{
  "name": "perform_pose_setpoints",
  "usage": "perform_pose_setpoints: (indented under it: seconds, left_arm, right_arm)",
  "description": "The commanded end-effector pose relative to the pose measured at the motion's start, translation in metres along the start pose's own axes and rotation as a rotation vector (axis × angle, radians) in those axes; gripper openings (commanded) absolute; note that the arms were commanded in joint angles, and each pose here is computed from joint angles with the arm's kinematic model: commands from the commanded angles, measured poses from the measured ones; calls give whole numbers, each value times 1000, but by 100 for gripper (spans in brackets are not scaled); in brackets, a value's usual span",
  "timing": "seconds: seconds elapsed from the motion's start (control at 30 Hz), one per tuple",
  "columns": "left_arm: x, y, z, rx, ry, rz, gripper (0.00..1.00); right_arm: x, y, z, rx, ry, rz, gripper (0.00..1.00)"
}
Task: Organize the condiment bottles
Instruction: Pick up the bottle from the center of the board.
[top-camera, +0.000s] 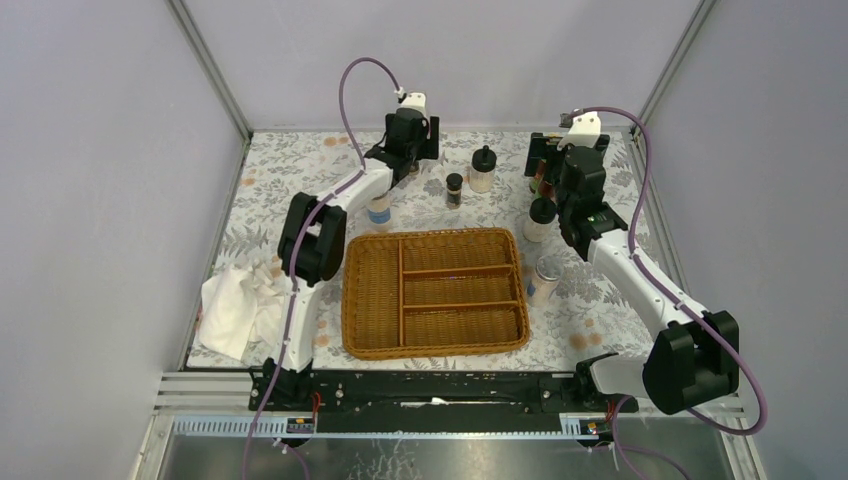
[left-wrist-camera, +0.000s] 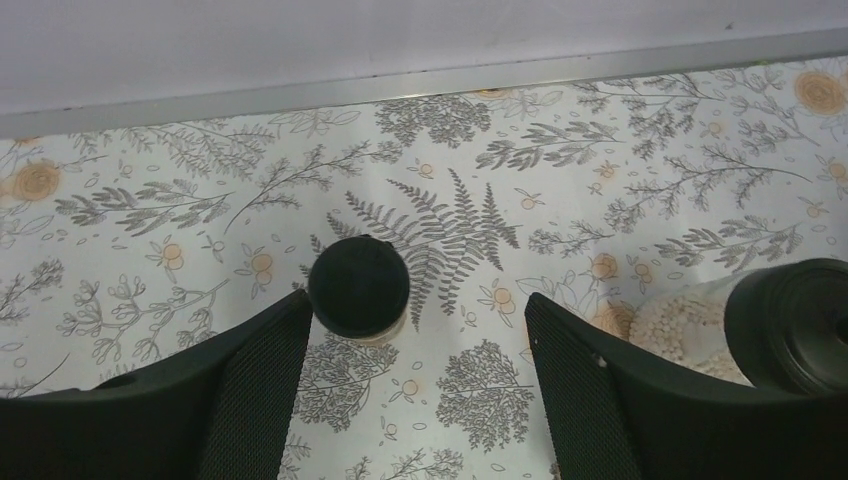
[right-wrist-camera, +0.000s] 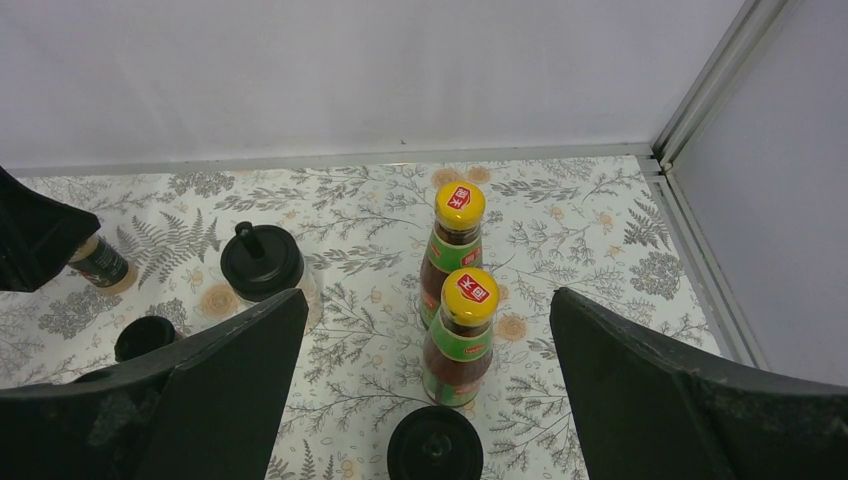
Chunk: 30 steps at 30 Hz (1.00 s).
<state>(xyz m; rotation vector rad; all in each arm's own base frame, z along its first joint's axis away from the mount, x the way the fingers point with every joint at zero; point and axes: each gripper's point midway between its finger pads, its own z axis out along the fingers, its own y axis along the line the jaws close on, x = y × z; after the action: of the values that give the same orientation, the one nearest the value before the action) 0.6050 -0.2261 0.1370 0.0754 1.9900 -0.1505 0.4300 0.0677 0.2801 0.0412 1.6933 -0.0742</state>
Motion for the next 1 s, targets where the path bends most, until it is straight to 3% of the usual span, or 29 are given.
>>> perform_pose_setpoints:
  seconds: [0.0,0.1,0.23,0.97]
  left_arm:
    - [3,20,2,-66,43,-53,84]
    - [3,27,2,-96,49,-60,89]
    - [8,28,5,-101,64,-66,89]
    - [19,27,25,-115,86,-59,78]
  right_arm:
    - [-7,8,3,-23,-28,13,100]
    - [-6,9,3,-27,-25,13,100]
    - [-5,9,3,-29,-23,14,100]
    - [-5,12,4,-41,-28,20,100]
